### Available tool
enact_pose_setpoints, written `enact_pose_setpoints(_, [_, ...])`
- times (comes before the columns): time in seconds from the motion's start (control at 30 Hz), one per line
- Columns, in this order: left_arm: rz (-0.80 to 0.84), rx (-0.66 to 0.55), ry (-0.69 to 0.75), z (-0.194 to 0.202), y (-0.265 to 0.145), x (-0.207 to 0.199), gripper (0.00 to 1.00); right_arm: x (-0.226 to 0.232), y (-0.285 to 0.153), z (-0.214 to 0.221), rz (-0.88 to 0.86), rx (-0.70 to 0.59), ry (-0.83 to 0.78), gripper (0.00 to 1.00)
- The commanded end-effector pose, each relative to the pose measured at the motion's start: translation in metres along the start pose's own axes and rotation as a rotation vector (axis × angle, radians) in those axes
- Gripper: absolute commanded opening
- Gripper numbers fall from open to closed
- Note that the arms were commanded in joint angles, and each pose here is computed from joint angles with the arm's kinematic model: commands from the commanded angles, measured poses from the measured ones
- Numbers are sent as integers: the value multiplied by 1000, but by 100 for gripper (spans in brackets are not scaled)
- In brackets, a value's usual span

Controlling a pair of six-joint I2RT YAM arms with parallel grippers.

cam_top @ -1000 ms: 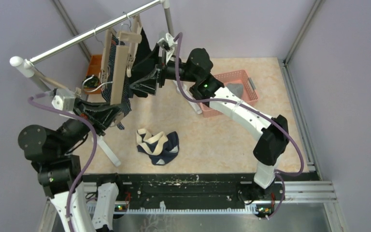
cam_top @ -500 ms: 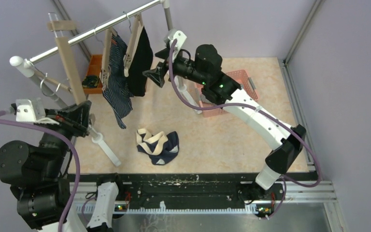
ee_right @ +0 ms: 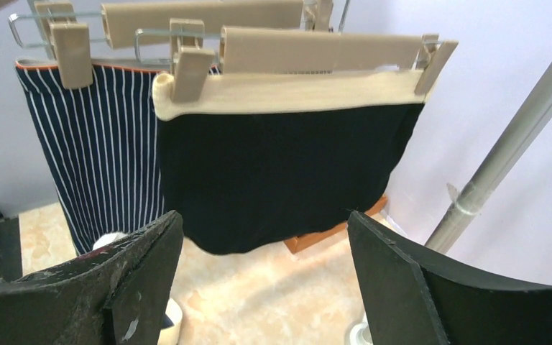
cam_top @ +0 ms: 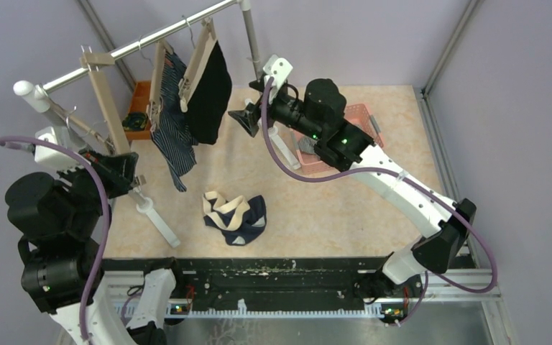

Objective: Remove the underwear clipped to the hanger

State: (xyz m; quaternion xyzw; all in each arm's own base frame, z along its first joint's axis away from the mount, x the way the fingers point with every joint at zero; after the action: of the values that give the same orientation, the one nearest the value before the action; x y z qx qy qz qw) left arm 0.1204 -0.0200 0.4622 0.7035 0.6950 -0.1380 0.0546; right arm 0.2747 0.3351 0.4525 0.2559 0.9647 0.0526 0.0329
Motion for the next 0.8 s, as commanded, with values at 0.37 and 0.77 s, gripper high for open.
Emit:
enact_pose_setpoints(0.37, [-42,152,-21,69,-21,13,0,1,10,-19,-11,-73,-8,85])
enact_pose_setpoints(0.77, [-8,27,23,17,53,20,0,0,-5,-22,24,-85,-15,85])
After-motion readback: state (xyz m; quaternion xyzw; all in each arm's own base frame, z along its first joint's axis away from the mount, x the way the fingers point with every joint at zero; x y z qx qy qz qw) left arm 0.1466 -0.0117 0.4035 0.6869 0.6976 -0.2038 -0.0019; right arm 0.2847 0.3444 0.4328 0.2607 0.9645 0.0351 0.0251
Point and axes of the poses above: each gripper's point midway between its finger pads, its own y axis out along the fingers, its own x axis along the line the jaws close on, z = x × y, the point moved 5 cm from there along -y, back along the fingers, and after that the axes turned 8 degrees about y, right-handed, at the moved point
